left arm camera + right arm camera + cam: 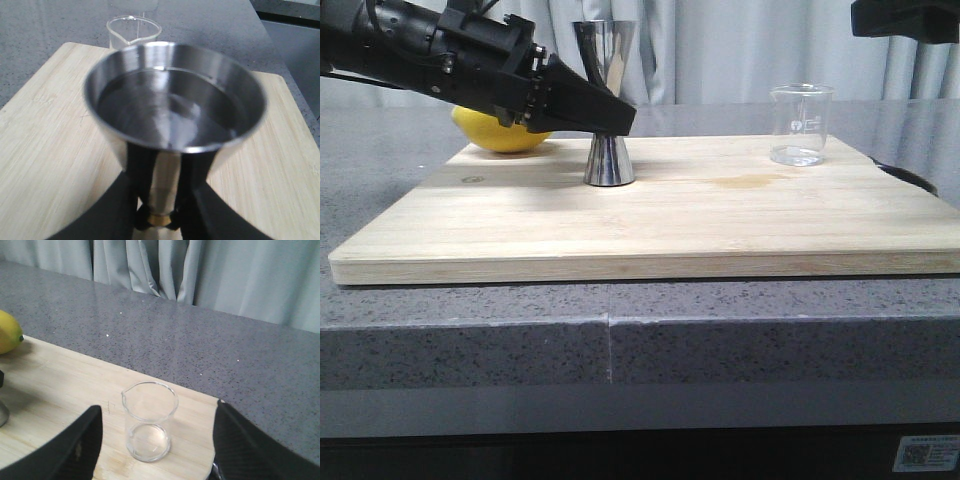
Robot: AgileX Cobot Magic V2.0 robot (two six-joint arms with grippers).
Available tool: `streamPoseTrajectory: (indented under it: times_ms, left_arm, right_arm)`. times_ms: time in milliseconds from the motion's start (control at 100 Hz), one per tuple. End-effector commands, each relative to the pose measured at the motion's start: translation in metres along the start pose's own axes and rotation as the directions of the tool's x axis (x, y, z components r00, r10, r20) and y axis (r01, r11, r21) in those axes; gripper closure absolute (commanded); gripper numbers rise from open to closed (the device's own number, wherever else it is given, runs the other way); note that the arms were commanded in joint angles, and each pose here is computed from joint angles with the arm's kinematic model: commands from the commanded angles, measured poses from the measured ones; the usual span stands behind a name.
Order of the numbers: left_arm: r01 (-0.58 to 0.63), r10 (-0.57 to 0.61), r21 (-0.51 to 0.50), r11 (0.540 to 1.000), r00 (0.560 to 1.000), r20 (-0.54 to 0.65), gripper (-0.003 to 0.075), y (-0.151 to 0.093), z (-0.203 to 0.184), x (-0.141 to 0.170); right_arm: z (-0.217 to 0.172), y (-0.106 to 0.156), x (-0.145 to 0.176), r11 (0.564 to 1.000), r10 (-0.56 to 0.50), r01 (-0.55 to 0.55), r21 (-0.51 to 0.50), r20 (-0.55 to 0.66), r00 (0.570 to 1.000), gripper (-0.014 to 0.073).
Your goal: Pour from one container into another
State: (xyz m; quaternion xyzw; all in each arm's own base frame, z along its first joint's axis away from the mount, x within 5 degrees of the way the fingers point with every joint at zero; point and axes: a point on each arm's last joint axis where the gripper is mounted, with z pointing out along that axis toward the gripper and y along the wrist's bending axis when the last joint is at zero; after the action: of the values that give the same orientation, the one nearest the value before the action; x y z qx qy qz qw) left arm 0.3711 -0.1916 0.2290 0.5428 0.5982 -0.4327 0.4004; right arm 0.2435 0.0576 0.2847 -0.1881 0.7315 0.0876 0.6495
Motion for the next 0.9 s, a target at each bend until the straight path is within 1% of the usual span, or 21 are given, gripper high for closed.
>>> streamPoseTrajectory:
  times_ms: [0,110,280,480,720,890]
  left_arm:
    - [-0.036,0.031,0.054,0.998,0.996,0.079,0.0560,-0.0125,-0.0113,-0.0292]
    - [-0.029,0.024,0.055,0.998,0.997,0.079,0.0552,-0.0125,-0.0113,-0.0292]
    - [-0.019,0.015,0.056,0.998,0.997,0.078,0.0484,-0.0125,-0.0113,-0.0292]
    - [-0.019,0.015,0.056,0.998,0.997,0.077,0.0481,-0.0125,-0.0113,-0.0291]
    - [-0.009,0.004,0.057,0.998,0.997,0.076,0.0390,-0.0125,-0.0113,-0.0291]
    - [-0.001,-0.003,0.057,0.998,0.997,0.076,0.0379,-0.0125,-0.0113,-0.0291]
  right_arm:
    - [-0.0049,-0.0003,-0.0205,1.000,-0.005,0.006,-0.010,0.114,0.993,0.0167]
    - [-0.0049,-0.0003,-0.0205,1.000,-0.005,0.006,-0.010,0.114,0.993,0.0167]
    - [-0.0049,-0.0003,-0.0205,1.000,-0.005,0.006,-0.010,0.114,0.993,0.0167]
    - [-0.0049,-0.0002,-0.0206,1.000,-0.005,0.006,-0.011,0.116,0.993,0.0167]
    - [-0.0049,-0.0002,-0.0206,1.000,-0.005,0.006,-0.011,0.116,0.993,0.0167]
    - [-0.0049,-0.0002,-0.0206,1.000,-0.005,0.006,-0.011,0.116,0.993,0.0167]
